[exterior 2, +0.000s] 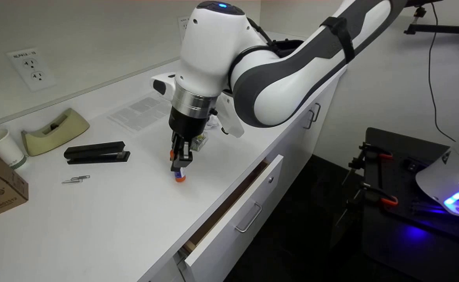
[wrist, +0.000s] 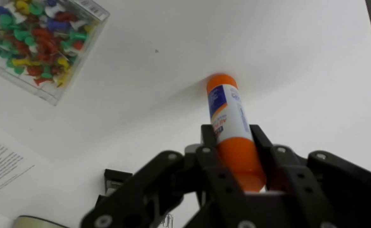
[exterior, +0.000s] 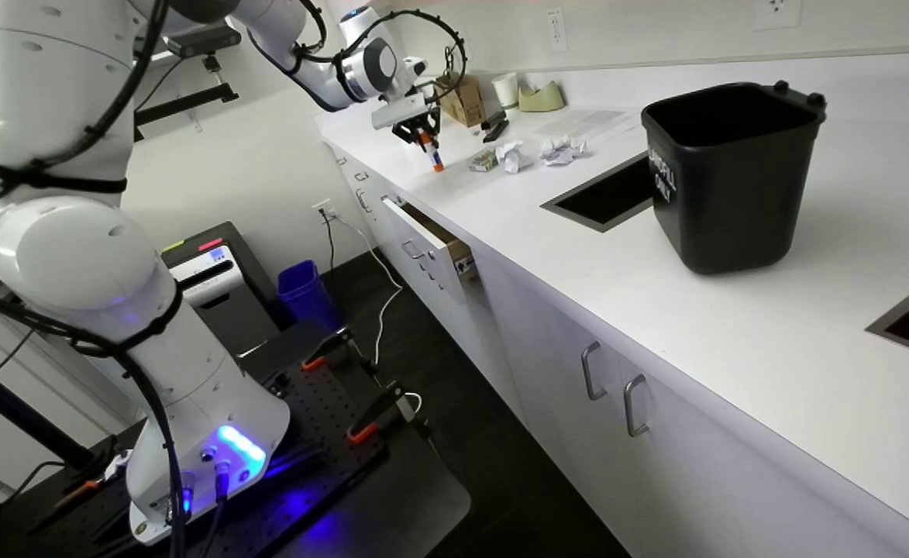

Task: Move the paper glue to the left

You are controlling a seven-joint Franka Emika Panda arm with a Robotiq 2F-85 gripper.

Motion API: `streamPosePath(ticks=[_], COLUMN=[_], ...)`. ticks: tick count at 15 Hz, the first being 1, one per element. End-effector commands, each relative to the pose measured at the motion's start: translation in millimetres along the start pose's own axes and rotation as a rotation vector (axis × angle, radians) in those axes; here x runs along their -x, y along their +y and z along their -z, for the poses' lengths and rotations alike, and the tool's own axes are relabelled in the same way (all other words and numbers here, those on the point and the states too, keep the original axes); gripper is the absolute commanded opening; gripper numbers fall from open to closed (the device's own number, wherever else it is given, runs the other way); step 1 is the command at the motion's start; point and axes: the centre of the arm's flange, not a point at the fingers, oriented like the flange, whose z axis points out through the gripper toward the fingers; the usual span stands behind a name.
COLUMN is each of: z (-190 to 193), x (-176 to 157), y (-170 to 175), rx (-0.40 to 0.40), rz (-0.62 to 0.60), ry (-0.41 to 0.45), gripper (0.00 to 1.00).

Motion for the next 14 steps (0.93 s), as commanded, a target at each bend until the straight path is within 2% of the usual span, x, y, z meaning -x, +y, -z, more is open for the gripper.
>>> streamPosePath(ticks=[1,3,4,5,7,11,12,14], z=[-3.5,-5.6,-5.4,-4.8,-2.5,6.9,9.0,16.4], x=[-12.5,-12.7,-13.1,-13.4,-13.5,-12.2,-12.2,-11.6], y=[3.3,3.5,3.4,3.5,3.4,4.4,4.7,4.1], rx=[0.01,0.007,0.005,0.004,0.004,0.008,0.007,0.006], rz=[0.022,0.021,0.02,0.018,0.016,0.009,0.008,0.007], ry=[-0.03,-0.036,-0.032,-0.029,-0.023,-0.011,-0.008,-0.006], gripper=[0.08,0.08,0.17,0.56,0.63,0.94,0.98,1.0])
